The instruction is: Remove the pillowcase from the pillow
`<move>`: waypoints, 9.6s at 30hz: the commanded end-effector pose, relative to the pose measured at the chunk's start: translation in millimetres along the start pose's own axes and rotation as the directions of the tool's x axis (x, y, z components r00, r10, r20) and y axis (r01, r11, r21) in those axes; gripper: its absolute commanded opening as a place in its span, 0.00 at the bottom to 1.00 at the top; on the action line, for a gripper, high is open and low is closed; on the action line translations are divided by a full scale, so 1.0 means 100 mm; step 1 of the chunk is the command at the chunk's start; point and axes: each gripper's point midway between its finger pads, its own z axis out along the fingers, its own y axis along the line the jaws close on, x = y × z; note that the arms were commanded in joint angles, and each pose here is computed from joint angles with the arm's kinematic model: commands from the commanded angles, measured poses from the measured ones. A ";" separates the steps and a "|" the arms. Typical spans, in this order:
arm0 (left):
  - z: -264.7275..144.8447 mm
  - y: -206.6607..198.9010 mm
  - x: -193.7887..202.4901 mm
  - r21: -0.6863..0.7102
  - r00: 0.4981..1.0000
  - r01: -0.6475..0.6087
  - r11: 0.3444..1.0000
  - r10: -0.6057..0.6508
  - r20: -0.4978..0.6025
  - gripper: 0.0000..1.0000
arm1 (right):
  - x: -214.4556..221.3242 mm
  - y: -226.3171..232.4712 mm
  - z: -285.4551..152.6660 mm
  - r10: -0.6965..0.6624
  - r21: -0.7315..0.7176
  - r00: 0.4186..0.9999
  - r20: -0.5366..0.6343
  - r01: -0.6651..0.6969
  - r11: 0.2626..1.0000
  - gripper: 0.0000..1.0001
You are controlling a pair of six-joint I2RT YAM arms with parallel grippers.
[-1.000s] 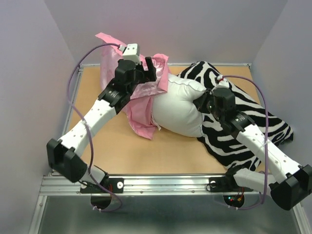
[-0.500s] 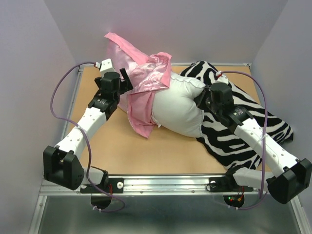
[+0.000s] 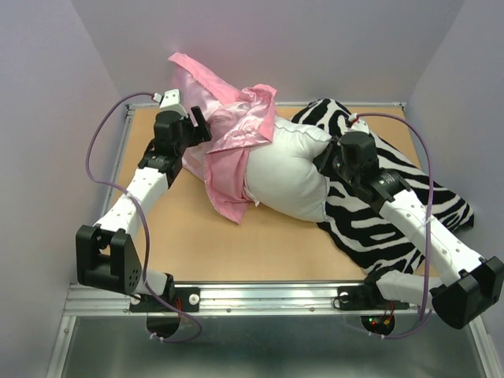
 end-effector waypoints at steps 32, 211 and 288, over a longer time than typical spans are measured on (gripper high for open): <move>-0.45 1.50 -1.30 -0.571 0.954 0.253 0.781 -0.103 0.282 0.00 | -1.94 0.62 -1.93 0.117 -0.198 0.915 0.385 -0.042 0.979 0.01; 1.08 -0.14 0.00 -0.183 0.907 -0.331 0.926 0.258 -0.334 0.00 | -0.88 0.54 -0.46 -0.179 -0.290 0.952 0.247 0.249 0.924 1.00; -0.60 1.78 -0.58 -0.747 0.976 0.187 0.638 -0.035 0.214 0.00 | -2.59 0.50 -1.66 -0.039 0.012 0.873 0.487 0.038 0.999 0.01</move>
